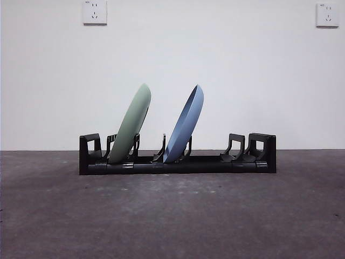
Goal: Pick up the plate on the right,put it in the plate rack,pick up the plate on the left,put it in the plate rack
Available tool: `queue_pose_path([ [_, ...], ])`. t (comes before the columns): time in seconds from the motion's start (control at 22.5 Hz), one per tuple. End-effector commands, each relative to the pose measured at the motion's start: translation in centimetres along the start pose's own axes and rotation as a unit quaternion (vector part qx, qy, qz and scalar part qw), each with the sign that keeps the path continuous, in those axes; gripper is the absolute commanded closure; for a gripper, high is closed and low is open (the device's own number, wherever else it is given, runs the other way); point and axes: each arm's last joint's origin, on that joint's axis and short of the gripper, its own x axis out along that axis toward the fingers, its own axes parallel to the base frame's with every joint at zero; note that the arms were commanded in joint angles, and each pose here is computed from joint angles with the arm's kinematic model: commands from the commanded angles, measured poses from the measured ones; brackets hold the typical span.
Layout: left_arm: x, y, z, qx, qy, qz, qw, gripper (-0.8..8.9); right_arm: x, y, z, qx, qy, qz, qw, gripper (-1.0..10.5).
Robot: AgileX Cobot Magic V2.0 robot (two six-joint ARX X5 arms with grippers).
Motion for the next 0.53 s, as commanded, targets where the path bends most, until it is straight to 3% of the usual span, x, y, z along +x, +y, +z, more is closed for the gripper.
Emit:
queue_pose_path([
  [0.04,0.1,0.0,-0.3,-0.005,0.006,0.002,1.0,8.17,-1.0,-0.5,-0.4,-0.013,-0.027,-0.037,0.999,9.5],
  [0.18,0.2,0.0,-0.4,-0.006,0.013,0.001,1.0,8.17,-4.4,-1.6,-0.8,-0.022,-0.142,-0.079,0.987,9.5],
  [0.31,0.3,0.0,-0.5,-0.006,0.017,0.001,1.0,8.17,-8.9,-2.5,-3.0,0.013,-0.276,-0.102,0.956,9.5],
  [0.4,0.3,0.0,-0.5,-0.006,0.018,0.001,1.0,8.17,-10.3,-2.8,-5.3,0.035,-0.321,-0.161,0.933,9.5],
  [0.53,0.3,0.0,-0.5,-0.006,0.018,0.001,1.0,8.17,-10.2,-2.7,-8.5,0.03,-0.365,-0.233,0.901,9.5],
])
